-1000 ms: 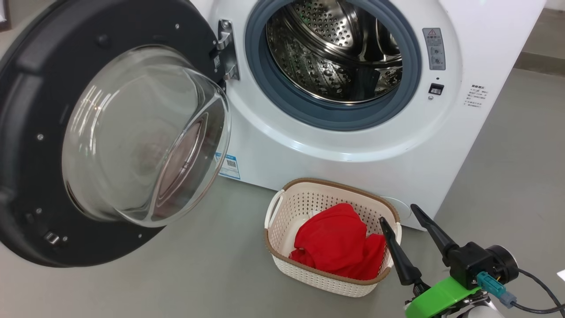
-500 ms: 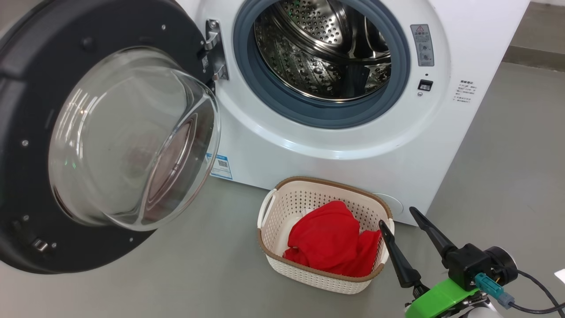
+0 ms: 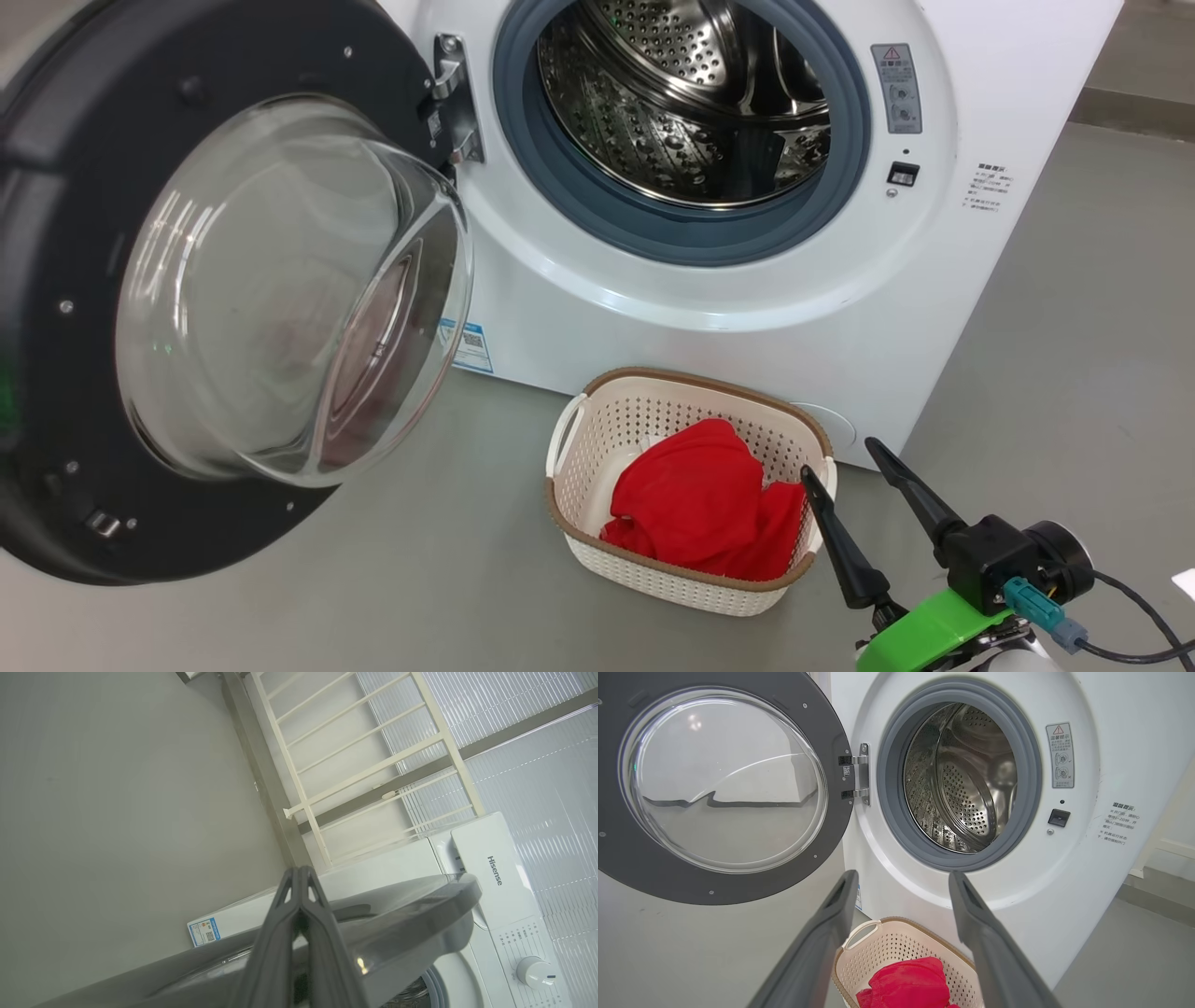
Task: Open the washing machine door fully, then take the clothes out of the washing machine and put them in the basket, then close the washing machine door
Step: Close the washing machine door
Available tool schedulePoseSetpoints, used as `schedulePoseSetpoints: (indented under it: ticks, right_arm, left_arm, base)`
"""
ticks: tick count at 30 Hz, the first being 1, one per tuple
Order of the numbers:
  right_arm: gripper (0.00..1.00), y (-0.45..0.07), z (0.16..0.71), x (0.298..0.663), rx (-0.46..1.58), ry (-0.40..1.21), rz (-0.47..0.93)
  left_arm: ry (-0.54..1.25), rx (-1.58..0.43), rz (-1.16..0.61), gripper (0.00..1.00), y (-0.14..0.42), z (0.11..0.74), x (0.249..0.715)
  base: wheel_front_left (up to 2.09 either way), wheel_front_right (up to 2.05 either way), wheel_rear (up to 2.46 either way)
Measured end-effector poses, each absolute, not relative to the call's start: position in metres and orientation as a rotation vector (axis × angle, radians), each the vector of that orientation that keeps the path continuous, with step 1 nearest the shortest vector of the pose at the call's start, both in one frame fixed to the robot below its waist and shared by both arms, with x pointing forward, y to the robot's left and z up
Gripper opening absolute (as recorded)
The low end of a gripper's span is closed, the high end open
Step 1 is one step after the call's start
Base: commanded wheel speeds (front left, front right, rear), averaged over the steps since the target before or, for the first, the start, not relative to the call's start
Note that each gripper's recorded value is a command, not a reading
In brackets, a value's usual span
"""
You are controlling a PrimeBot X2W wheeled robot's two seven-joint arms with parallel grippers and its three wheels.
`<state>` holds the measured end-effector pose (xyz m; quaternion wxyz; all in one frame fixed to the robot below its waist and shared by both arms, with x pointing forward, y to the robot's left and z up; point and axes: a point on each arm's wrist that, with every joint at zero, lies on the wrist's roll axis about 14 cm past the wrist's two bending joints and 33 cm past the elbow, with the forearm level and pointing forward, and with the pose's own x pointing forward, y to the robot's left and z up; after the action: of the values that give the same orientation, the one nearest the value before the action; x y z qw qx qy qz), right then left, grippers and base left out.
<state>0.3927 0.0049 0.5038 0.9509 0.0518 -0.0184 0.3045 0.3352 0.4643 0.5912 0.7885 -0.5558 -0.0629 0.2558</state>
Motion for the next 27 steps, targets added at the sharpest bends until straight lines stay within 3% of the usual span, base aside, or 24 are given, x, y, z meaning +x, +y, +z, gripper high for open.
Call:
schedulePoseSetpoints:
  ticks: [14, 27]
  right_arm:
    - [1.00, 0.006, 0.504, 0.392, 0.111, -0.037, 0.619]
    - [1.00, 0.006, 0.505, 0.391, 0.127, -0.036, 0.615]
  left_arm:
    - [-0.151, -1.383, 0.331, 0.00, 0.419, 0.588, 0.344]
    - [-0.133, -1.406, 0.219, 0.00, 0.383, 0.599, 0.345]
  base:
    - [0.00, 0.00, 0.00]
    - [0.00, 0.00, 0.00]
